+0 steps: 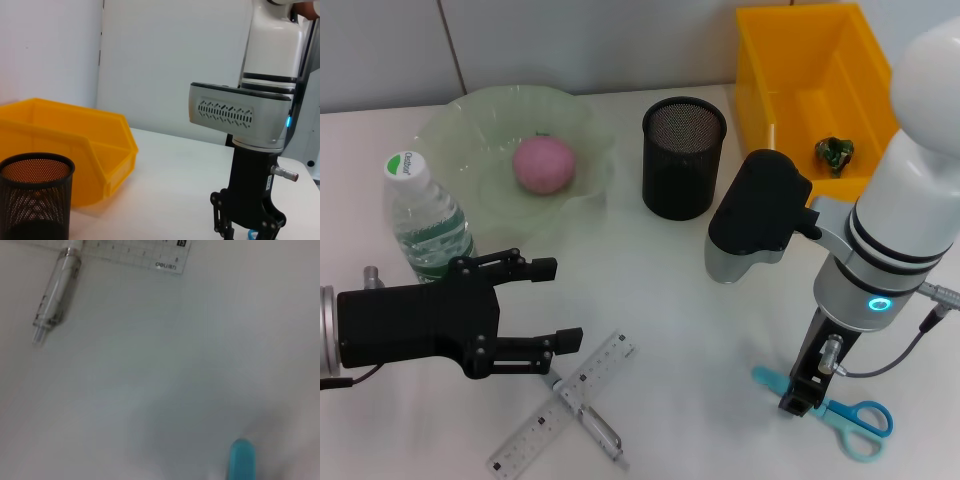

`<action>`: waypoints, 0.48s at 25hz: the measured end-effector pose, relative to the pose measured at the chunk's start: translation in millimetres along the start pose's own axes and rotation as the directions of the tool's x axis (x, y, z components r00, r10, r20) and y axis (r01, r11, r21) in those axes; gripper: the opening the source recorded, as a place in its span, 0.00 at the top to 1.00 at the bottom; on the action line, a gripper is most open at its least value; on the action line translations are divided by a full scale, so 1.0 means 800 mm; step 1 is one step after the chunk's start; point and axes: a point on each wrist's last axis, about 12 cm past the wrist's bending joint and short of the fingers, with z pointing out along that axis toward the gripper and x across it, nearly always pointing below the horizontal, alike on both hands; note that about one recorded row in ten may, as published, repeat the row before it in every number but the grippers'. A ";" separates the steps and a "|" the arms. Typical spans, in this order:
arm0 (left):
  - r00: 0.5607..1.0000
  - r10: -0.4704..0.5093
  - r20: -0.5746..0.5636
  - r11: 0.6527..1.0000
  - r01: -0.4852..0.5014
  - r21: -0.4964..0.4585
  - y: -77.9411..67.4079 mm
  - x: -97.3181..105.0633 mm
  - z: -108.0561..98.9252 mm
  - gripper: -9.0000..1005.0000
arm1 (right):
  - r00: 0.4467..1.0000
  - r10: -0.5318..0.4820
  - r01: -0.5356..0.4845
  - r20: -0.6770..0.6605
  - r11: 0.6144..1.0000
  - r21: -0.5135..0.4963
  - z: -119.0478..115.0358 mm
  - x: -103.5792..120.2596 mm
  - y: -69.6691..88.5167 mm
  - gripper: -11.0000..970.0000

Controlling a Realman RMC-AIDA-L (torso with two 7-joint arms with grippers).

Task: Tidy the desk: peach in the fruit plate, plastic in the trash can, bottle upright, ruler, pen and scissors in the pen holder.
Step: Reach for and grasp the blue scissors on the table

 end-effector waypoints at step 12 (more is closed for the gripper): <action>1.000 0.000 0.000 1.000 0.000 -0.003 0.001 0.000 -0.001 0.13 | 1.000 -0.003 0.003 -0.006 1.000 0.004 0.001 0.001 0.002 0.67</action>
